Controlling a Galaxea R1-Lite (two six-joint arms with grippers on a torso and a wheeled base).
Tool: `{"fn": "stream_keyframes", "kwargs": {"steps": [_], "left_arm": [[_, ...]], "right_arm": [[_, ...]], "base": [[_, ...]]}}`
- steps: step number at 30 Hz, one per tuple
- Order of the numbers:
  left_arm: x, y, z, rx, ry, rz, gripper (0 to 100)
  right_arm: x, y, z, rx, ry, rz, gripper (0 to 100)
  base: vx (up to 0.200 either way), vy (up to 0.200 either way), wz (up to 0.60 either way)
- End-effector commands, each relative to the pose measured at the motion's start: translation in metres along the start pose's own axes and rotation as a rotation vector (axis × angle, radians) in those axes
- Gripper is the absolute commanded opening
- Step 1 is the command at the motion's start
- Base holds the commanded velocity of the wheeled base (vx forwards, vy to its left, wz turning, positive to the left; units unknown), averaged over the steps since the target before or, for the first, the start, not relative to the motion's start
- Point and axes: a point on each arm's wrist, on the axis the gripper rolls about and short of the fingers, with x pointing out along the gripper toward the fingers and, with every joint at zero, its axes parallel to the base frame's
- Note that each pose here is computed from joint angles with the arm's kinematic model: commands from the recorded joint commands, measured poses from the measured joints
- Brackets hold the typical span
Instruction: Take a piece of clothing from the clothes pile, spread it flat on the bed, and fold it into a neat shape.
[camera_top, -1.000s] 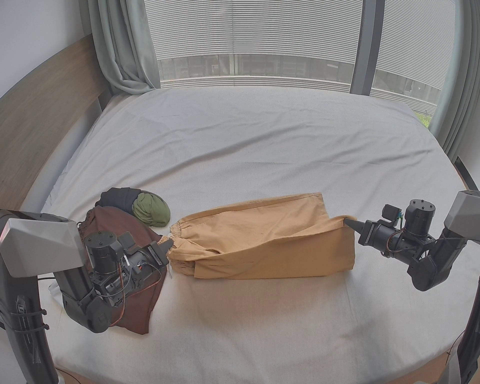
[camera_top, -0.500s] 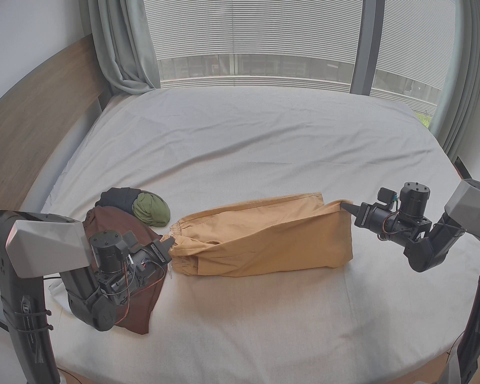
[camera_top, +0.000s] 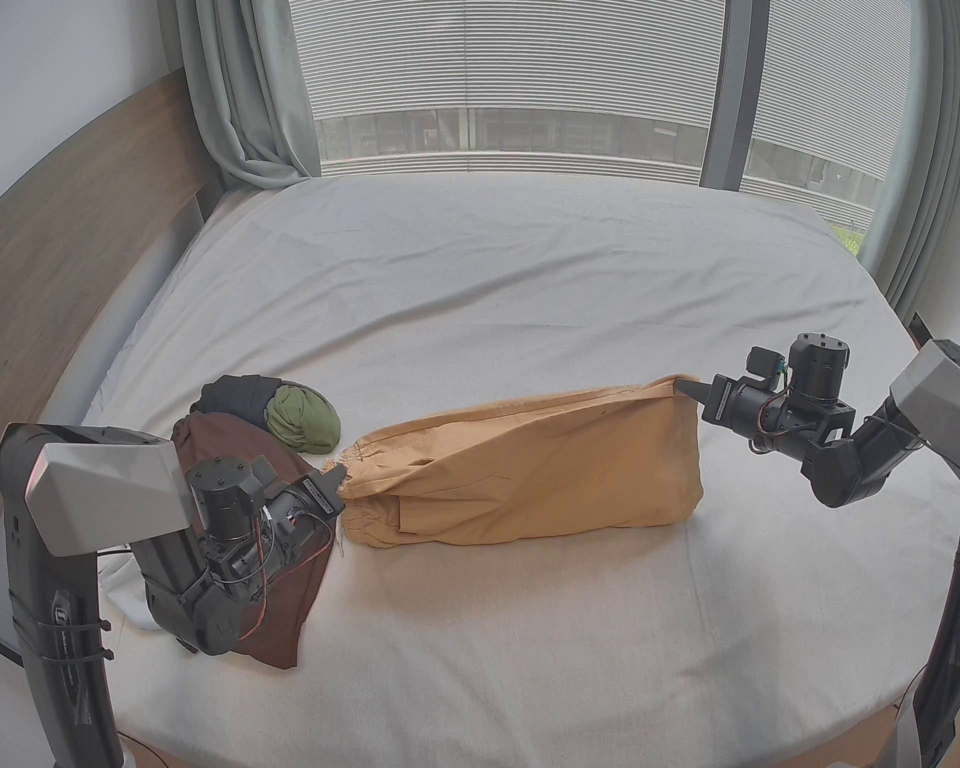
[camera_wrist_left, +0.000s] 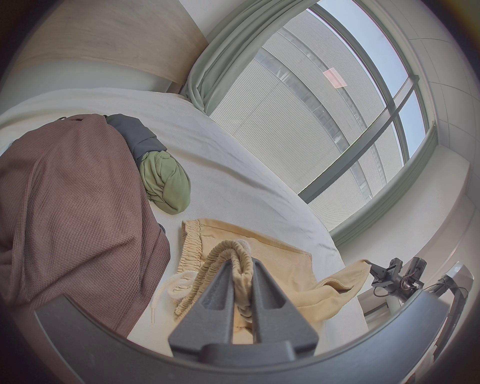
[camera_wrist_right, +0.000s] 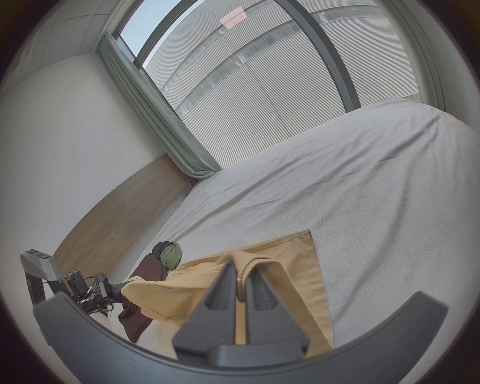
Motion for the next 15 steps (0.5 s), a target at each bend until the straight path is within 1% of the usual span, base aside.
{"fn": "stream_keyframes", "kwargs": {"steps": [1, 7, 11, 15], "left_arm": [[0.004, 0.004, -0.003, -0.004, 0.002, 0.010, 0], [0.007, 0.003, -0.001, -0.018, -0.022, 0.015, 0], [0.009, 0.003, 0.001, -0.026, -0.031, 0.014, 0], [0.014, 0.007, -0.002, -0.027, -0.038, 0.030, 0]], "right_arm": [[0.006, -0.001, 0.005, -0.007, -0.014, 0.006, 0], [0.016, -0.003, 0.011, -0.011, -0.018, 0.007, 0], [0.019, -0.005, 0.014, -0.002, 0.001, -0.004, 0], [0.027, -0.012, 0.013, 0.000, 0.003, -0.011, 0]], "base": [[0.000, 0.000, 0.00], [0.000, 0.000, 0.00], [0.000, 0.000, 0.00], [0.000, 0.000, 0.00]]}}
